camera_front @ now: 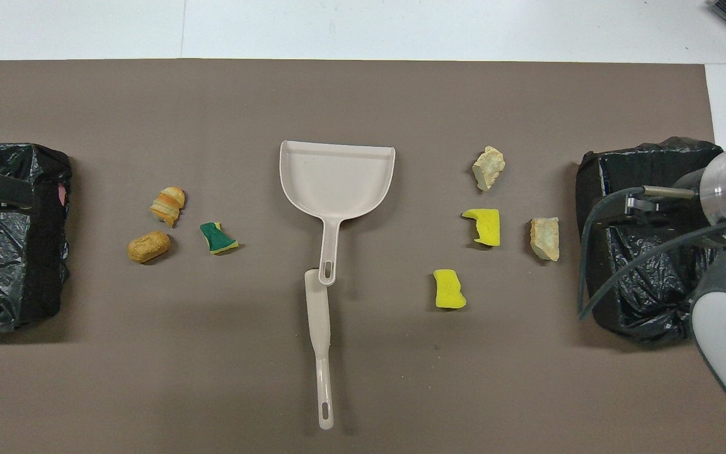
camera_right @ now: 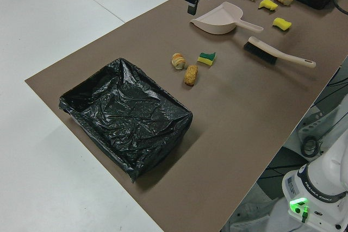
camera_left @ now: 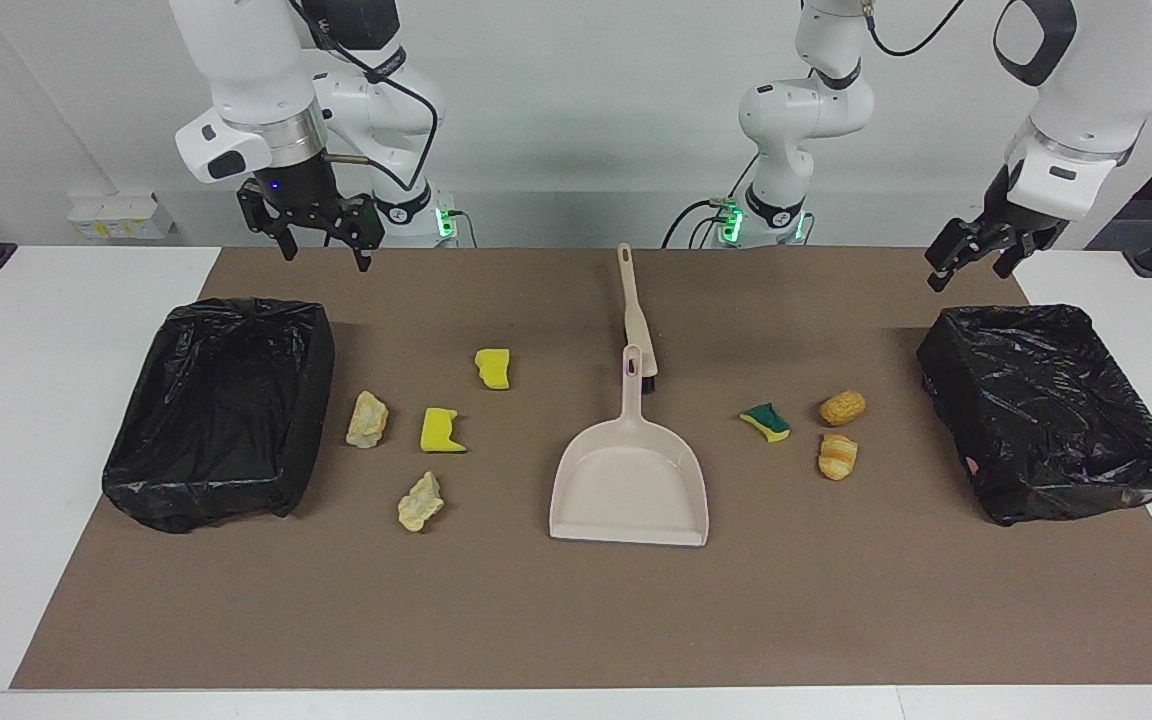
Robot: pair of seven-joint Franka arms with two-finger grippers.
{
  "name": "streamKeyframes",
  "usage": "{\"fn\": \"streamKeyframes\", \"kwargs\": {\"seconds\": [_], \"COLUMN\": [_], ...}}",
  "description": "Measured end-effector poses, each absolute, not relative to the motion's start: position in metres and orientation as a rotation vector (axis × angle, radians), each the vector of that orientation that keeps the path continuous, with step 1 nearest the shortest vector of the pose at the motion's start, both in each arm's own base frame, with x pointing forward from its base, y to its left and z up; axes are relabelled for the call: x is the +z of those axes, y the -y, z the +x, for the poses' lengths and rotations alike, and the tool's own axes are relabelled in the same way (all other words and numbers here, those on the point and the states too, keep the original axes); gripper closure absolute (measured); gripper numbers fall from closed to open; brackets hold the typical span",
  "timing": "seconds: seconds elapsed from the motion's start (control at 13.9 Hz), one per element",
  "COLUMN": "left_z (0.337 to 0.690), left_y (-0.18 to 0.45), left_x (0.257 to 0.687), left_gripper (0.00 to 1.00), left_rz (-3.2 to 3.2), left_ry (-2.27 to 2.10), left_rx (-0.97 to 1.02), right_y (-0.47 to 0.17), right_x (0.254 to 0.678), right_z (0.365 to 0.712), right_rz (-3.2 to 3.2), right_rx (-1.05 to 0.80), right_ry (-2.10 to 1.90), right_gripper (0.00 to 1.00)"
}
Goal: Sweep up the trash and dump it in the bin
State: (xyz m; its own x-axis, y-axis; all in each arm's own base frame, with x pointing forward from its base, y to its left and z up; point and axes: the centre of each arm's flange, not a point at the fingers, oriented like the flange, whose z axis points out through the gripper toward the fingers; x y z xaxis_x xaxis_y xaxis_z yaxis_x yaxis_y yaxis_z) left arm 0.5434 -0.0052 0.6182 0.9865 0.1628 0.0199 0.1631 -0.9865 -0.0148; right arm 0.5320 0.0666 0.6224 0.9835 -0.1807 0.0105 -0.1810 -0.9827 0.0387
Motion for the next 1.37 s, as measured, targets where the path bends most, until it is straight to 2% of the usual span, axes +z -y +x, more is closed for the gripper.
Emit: {"fn": "streamKeyframes", "kwargs": {"seconds": [1.15,1.37], "left_z": [0.5434,0.5434], "left_y": [0.0052,0.0052], "left_x": [0.6182,0.6182], "left_gripper": [0.0,0.0], "left_rz": [-3.115,-3.115], "left_ry": [0.256,0.256], "left_rx": [-0.029,-0.029], "right_y": [-0.0652,-0.0669], "right_x": [0.6219,0.6205], "right_z": [0.5332,0.538], "right_rz": [3.092,3.098], "right_rx": [0.014,0.072], "right_ry": [0.287,0.324], "right_gripper": [0.0,0.0]}}
